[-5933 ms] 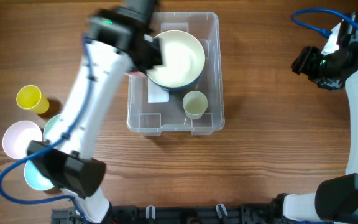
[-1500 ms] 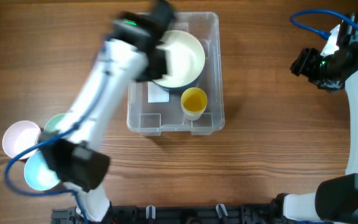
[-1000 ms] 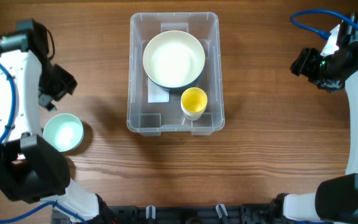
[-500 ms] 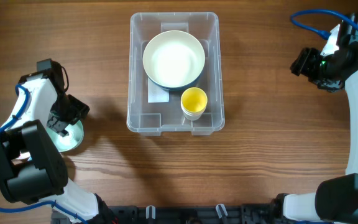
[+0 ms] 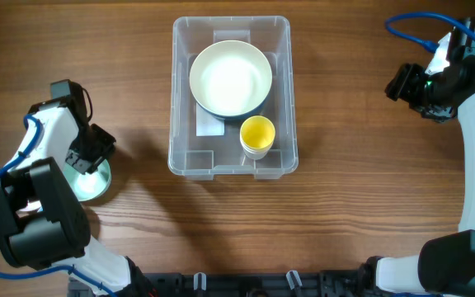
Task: Pack container
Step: 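Grasp the mint green bowl rim with the left gripper, then carry the mint bowl into the bin's front left corner and release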
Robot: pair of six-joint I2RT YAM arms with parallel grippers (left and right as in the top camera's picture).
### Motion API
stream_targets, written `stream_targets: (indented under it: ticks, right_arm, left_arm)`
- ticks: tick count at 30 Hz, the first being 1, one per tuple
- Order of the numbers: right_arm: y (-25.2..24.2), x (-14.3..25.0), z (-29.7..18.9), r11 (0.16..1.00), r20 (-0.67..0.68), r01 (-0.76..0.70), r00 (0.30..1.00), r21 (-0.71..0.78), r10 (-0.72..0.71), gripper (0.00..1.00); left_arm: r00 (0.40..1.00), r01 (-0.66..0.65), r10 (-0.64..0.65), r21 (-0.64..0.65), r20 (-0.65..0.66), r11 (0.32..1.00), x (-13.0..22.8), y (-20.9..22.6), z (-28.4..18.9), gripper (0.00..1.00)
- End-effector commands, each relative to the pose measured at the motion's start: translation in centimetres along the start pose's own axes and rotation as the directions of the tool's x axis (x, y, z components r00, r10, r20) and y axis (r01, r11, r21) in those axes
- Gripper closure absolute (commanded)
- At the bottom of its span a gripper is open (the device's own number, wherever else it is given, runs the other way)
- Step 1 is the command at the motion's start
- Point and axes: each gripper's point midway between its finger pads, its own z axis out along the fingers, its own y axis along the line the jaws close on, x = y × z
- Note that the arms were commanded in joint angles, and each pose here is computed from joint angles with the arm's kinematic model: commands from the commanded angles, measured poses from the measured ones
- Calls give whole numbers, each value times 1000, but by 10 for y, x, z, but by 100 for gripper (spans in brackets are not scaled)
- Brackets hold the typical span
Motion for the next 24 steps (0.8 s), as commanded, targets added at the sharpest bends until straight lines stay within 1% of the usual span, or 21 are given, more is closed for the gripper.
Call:
stream_targets:
  ticks: [1, 2, 3, 4, 5, 9, 10, 12, 15, 17, 19, 20, 21, 24]
  right_arm:
    - [3, 1, -7, 1000, 17, 16, 1000, -10, -15, 28]
    - [3, 1, -7, 1000, 17, 16, 1000, -10, -15, 28]
    - [3, 1, -7, 1000, 17, 16, 1000, -10, -15, 28]
    - [3, 1, -7, 1000, 17, 16, 1000, -10, -15, 28]
    - [3, 1, -7, 1000, 17, 16, 1000, -10, -15, 28]
    - [3, 1, -7, 1000, 17, 16, 1000, -10, -15, 28]
    - [3, 1, -7, 1000, 17, 16, 1000, -10, -15, 28]
    - [3, 1, -7, 1000, 17, 16, 1000, -10, -15, 28]
    - [3, 2, -7, 1000, 13, 15, 1000, -10, -15, 28]
    - [3, 2, -7, 1000, 13, 15, 1000, -9, -15, 28]
    - [3, 2, -7, 1000, 13, 15, 1000, -10, -15, 28]
    - [3, 2, -7, 1000, 14, 14, 1000, -10, -14, 28]
    - [3, 2, -7, 1000, 13, 14, 1000, -10, -14, 28]
    - [3, 2, -7, 1000, 14, 14, 1000, -10, -14, 28]
  left_arm:
    - [999, -9, 9, -1, -35, 1000, 6, -1, 11, 74]
    - [999, -9, 9, 10, -34, 1000, 5, -4, 11, 80]
    - [999, -17, 18, 19, -34, 1000, 5, -6, 11, 83]
    - [999, -36, 37, 38, -37, 999, 5, -9, 10, 93]
    - [997, -61, 64, 68, -38, 996, 4, -15, 9, 96]
    - [992, -123, 125, 94, -13, 988, 1, -35, -14, 96]
    - [986, -166, 166, 108, 3, 980, 1, -44, -25, 96]
    - [974, -226, 222, 132, 42, 965, 3, -65, -52, 96]
    - [941, -332, 311, 182, 134, 926, 15, -102, -112, 96]
    - [894, -434, 384, 233, 230, 870, 38, -130, -163, 96]
    - [843, -524, 449, 267, 297, 809, 69, -150, -196, 96]
    - [808, -577, 489, 277, 328, 768, 90, -159, -208, 96]
    - [785, -609, 516, 275, 344, 744, 103, -163, -213, 96]
    - [680, -725, 628, 218, 377, 654, 156, -176, -217, 96]
